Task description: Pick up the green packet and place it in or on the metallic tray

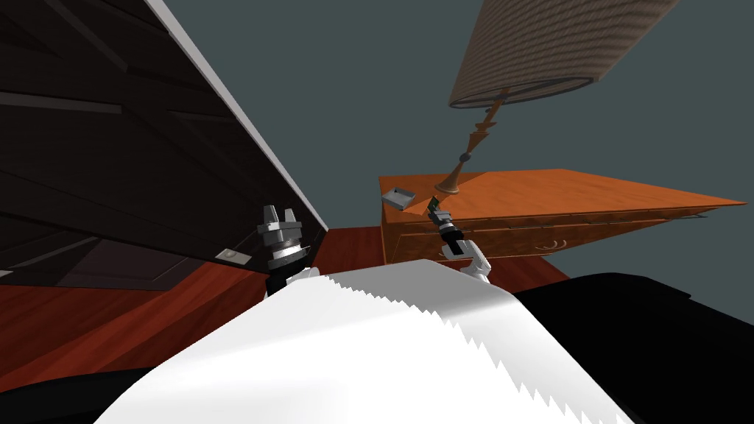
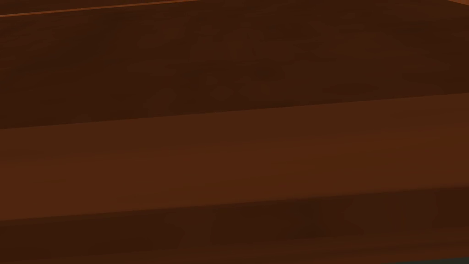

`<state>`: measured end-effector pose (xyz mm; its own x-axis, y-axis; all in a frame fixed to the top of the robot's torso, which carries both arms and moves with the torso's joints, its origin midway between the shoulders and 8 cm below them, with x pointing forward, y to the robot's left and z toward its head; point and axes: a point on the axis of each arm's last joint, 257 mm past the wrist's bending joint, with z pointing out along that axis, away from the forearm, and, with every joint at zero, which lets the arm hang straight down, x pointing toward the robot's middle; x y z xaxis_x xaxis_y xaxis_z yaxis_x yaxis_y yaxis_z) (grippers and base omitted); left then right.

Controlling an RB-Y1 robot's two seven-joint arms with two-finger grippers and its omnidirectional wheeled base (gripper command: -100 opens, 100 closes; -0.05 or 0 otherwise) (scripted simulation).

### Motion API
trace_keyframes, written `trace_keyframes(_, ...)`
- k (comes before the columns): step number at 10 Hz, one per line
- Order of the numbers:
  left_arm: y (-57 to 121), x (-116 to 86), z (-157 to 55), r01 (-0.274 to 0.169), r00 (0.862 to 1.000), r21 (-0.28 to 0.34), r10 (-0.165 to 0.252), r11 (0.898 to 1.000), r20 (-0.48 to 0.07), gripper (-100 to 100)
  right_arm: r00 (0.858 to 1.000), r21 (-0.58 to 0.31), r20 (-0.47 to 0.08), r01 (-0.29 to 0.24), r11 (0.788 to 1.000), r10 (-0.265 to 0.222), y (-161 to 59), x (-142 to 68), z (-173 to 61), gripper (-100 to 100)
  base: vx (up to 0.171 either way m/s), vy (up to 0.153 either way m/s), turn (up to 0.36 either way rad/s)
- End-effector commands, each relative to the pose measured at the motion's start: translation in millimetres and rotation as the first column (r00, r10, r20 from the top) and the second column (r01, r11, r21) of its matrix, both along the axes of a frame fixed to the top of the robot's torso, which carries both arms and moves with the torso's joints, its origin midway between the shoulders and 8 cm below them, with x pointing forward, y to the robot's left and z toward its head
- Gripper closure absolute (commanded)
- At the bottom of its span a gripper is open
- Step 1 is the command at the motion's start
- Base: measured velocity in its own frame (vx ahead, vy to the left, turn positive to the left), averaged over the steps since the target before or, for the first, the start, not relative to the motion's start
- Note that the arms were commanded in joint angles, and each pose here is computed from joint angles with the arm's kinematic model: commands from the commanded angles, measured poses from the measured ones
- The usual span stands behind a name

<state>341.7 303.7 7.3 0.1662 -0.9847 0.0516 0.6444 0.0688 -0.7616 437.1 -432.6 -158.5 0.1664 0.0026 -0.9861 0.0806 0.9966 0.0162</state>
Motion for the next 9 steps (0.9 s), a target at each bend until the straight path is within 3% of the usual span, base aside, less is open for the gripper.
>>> trace_keyframes(1,0.0,0,0,0.000,1.000,0.000,0.000,1.000,0.000,0,1.000,0.000,0.000,0.000,1.000,0.000,0,0,0,100,0.000,0.000,0.000)
trace_keyframes(2,0.0,0,0,0.000,1.000,0.000,0.000,1.000,0.000,0,1.000,0.000,0.000,0.000,1.000,0.000,0,0,0,100,0.000,0.000,0.000)
trace_keyframes(3,0.0,0,0,0.000,1.000,0.000,0.000,1.000,0.000,0,1.000,-0.001,0.000,0.000,1.000,0.000,0,0,0,0,0.000,0.000,0.000)
trace_keyframes(4,0.0,0,0,0.000,1.000,0.000,0.000,1.000,0.000,0,1.000,-0.001,0.000,0.000,1.000,0.000,0,0,0,100,0.000,0.000,0.000)
trace_keyframes(5,0.0,0,0,0.000,1.000,0.000,0.000,1.000,0.000,0,1.000,-0.001,0.000,0.000,1.000,0.000,0,0,0,0,0.000,0.000,0.000)
trace_keyframes(6,0.0,0,0,0.000,1.000,0.000,0.000,1.000,0.000,0,1.000,0.002,0.021,0.010,1.000,-0.010,2,10,5,100,-0.091,-0.009,-0.061)
trace_keyframes(9,0.0,0,0,0.000,1.000,0.000,0.000,1.000,0.000,0,0.999,-0.001,0.048,0.019,1.000,-0.019,5,23,12,100,-0.128,-0.017,-0.028)
